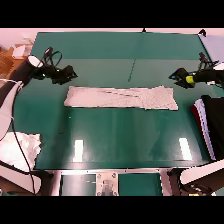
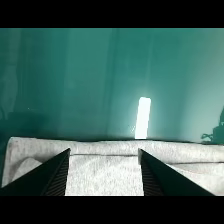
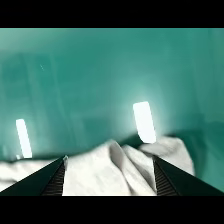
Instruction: Fold the shirts.
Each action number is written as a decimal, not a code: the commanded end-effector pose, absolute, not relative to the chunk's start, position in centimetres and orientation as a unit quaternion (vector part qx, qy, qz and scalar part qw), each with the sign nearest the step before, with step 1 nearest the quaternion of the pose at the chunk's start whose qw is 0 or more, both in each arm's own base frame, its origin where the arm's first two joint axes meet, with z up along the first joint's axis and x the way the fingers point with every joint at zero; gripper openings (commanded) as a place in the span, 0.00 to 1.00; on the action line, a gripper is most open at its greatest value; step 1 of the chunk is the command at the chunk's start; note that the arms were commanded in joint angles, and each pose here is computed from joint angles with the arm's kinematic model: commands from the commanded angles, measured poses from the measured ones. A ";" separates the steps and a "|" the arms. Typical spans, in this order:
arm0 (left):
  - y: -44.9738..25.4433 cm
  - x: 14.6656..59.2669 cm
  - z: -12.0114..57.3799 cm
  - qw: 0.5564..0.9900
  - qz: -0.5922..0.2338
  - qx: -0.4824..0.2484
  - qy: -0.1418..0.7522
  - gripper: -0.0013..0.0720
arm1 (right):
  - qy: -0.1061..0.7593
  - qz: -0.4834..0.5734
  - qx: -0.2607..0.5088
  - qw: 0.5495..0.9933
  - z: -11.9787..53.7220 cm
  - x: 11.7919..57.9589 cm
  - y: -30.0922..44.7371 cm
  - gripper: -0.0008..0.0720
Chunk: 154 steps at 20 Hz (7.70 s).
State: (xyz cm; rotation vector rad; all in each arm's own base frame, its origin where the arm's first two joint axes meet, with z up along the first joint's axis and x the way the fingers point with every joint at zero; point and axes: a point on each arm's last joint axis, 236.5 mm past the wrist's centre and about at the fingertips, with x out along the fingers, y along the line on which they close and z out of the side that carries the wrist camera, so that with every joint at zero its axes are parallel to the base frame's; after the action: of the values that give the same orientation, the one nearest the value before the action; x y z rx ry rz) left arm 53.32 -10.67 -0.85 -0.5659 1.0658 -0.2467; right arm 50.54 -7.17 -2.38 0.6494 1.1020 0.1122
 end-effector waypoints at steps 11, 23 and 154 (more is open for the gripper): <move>-10.7 50.0 1.8 0.762 -0.164 -0.275 0.562 0.68 | 0.624 0.203 0.346 0.671 -9.7 43.6 -5.3 0.84; -26.4 49.9 3.7 0.785 -0.305 -0.222 0.491 0.05 | 0.604 0.239 0.293 0.701 -1.5 45.0 -3.9 0.03; -7.8 24.3 4.6 0.742 -0.161 -0.113 0.640 0.05 | 0.678 0.079 0.138 0.717 -0.6 21.4 8.6 0.08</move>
State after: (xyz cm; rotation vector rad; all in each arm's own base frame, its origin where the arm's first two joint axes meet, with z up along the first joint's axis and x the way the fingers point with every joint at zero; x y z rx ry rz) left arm 24.22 -7.78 4.57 -0.2435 1.4154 -0.3573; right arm 22.17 8.01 -0.57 0.3084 1.4750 0.1562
